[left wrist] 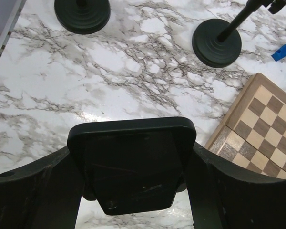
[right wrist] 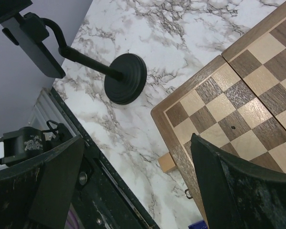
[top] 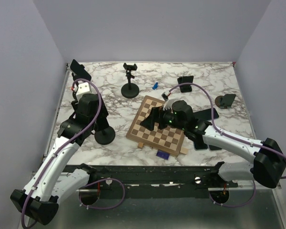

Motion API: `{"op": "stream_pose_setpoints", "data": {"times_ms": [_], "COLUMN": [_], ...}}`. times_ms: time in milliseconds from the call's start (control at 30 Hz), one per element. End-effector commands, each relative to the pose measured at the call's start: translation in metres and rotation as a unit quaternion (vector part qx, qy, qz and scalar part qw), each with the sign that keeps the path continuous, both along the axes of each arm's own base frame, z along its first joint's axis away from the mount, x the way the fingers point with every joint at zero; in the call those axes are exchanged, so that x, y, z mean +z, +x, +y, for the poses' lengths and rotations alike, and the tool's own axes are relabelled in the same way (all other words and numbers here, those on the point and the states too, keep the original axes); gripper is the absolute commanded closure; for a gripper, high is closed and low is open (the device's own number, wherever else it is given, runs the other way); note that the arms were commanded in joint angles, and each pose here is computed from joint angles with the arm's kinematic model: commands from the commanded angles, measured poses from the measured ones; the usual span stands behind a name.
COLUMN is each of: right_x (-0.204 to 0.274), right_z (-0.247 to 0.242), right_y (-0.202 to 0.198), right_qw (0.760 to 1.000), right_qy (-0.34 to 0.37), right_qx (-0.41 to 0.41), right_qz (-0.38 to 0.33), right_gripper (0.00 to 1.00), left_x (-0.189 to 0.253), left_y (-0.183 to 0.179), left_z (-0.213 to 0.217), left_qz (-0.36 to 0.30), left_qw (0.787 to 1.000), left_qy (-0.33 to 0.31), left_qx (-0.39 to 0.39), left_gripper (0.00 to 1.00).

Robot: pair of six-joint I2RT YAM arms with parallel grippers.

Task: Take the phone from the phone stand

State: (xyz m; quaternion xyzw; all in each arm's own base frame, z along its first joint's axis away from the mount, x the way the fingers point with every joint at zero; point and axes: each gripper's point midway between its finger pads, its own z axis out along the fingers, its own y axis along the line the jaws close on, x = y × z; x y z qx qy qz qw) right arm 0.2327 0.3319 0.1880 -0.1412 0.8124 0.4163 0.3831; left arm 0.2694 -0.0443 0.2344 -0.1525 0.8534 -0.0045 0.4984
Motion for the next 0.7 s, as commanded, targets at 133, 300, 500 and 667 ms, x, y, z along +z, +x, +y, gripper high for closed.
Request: {"op": "stream_pose_setpoints", "data": {"times_ms": [133,300,500,667], "right_x": [0.014,0.013,0.012,0.009], "right_z": [0.020,0.028,0.040,0.052], "right_y": [-0.008,-0.006,-0.009,-0.014], "right_qw": [0.999,0.999,1.000,1.000], "right_qy": [0.025,0.019,0.004,-0.016], "right_qx": [0.034,0.027,0.022,0.024], "right_qz": [0.007,0.012,0.008,0.008], "right_gripper": [0.00,0.00,0.00,0.00], "left_x": [0.005,0.003,0.004,0.027], "left_y": [0.010,0.011,0.011,0.000], "left_z": [-0.051,-0.056,-0.056,-0.047], "left_qz": [-0.029,-0.018,-0.012,-0.056], "left_qw": [0.993,0.993,0.993,0.991], "left_qy": [-0.085,-0.095,-0.090,-0.085], "left_qx": [-0.072,-0.074,-0.076,-0.086], "left_gripper": [0.87,0.87,0.64,0.18]}}
